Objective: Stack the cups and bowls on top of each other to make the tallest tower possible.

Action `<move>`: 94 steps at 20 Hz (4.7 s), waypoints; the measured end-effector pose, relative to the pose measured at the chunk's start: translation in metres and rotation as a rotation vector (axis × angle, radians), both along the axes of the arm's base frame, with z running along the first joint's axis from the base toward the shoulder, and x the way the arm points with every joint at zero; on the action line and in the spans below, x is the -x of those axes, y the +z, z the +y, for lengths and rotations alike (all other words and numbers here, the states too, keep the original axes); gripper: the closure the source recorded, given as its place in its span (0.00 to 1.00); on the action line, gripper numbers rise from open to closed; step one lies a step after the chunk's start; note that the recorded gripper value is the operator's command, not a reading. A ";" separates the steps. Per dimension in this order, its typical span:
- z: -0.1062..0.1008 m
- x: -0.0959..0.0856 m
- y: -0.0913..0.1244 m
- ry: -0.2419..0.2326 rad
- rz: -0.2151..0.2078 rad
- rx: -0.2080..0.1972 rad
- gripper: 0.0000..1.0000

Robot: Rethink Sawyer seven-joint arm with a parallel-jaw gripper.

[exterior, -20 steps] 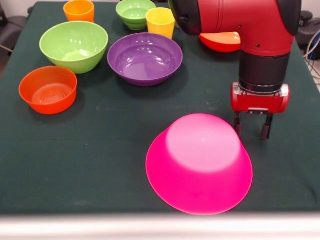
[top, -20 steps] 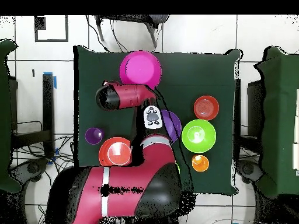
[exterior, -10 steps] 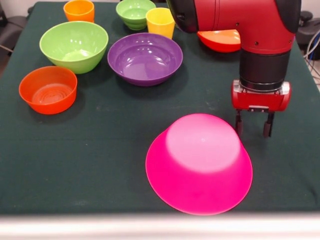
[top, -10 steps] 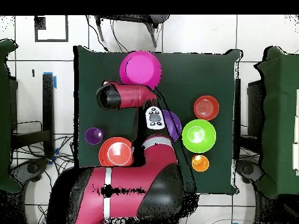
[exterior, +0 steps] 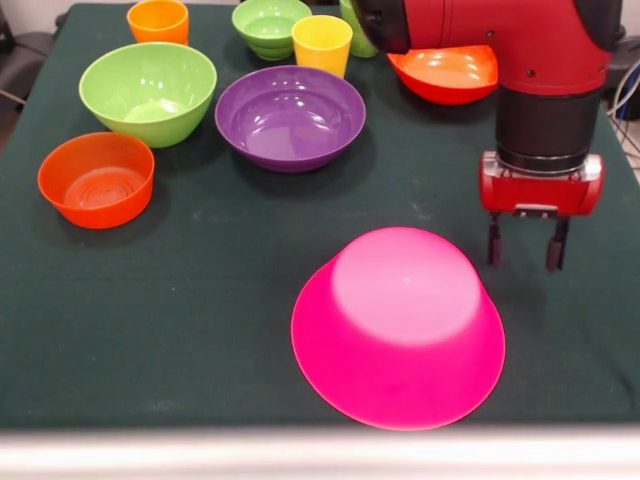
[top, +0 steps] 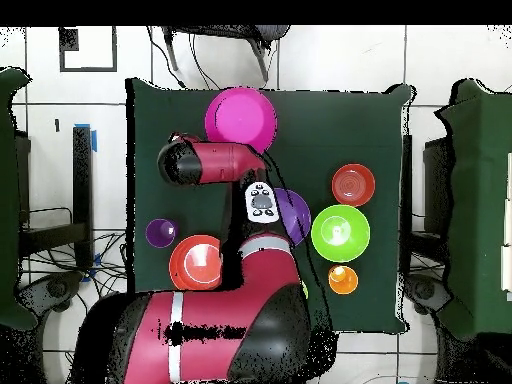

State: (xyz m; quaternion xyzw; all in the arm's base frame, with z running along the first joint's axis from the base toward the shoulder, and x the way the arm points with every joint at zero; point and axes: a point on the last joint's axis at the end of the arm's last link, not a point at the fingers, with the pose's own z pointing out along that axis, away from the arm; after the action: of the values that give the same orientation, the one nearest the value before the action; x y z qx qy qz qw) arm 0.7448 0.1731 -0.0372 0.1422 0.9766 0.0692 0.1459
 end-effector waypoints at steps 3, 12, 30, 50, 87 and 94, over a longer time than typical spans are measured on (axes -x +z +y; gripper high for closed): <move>0.007 -0.001 0.007 0.002 -0.006 -0.002 0.00; 0.044 0.002 0.013 0.011 -0.005 -0.020 0.00; 0.054 -0.011 -0.020 -0.011 -0.016 -0.007 0.00; 0.035 0.017 0.055 -0.038 0.059 0.042 0.00; -0.055 0.163 0.046 -0.160 0.301 0.151 0.00; -0.081 0.168 0.047 -0.205 0.314 0.149 0.00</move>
State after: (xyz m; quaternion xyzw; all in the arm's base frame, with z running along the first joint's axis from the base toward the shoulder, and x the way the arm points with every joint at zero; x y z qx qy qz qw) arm 0.5769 0.0921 0.0097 0.2390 0.9701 -0.0415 0.0080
